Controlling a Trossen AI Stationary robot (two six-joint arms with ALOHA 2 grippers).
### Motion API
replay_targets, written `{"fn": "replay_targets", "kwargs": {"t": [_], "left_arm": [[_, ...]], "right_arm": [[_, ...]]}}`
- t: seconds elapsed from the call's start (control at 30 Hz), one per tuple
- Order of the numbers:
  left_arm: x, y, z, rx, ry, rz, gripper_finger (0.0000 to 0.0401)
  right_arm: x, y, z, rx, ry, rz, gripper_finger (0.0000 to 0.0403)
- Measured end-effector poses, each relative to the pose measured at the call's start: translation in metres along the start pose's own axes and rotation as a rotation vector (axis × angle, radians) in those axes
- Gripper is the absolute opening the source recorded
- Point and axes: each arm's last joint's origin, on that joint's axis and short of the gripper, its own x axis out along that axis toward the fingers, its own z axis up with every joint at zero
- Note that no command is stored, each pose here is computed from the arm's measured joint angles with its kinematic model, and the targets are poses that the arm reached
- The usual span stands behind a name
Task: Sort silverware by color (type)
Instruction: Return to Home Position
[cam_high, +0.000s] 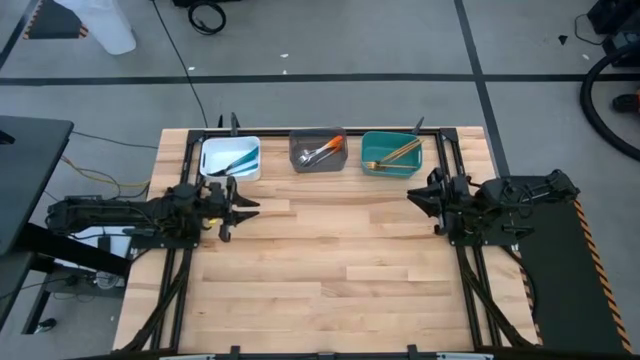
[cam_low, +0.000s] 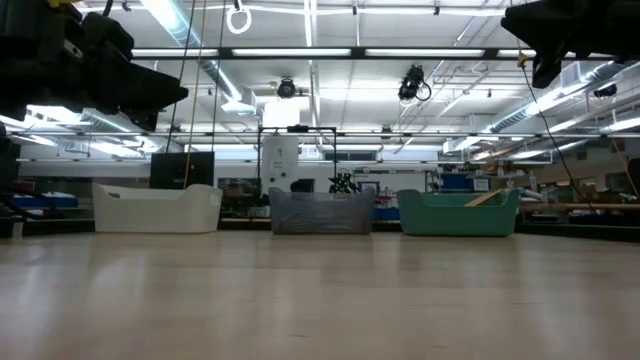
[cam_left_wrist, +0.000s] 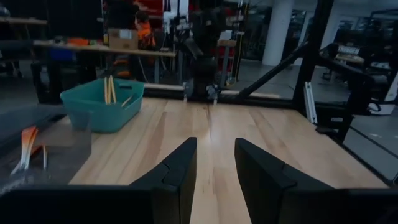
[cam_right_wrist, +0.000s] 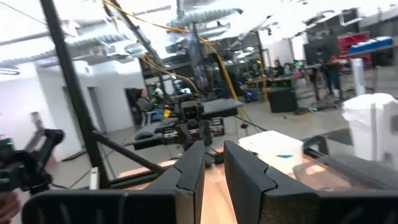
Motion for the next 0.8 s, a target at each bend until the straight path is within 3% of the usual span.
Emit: {"fn": "replay_targets", "kwargs": {"t": [0.33,0.53,0.8], "left_arm": [[0.000,-0.003,0.006,0.059,-0.062,-0.022,0.0117],[0.000,-0.003,0.007,0.085,-0.073,-0.026,0.0117],[0.000,-0.002,0.007,0.057,-0.072,0.019,0.0116]], "right_arm": [[-0.002,0.001,-0.015,0.029,-0.039,0.116,0.0070],[-0.003,-0.002,-0.030,0.104,-0.022,0.117,0.0070],[-0.007,-0.002,-0.025,0.170,-0.068,0.128,0.0070]]}}
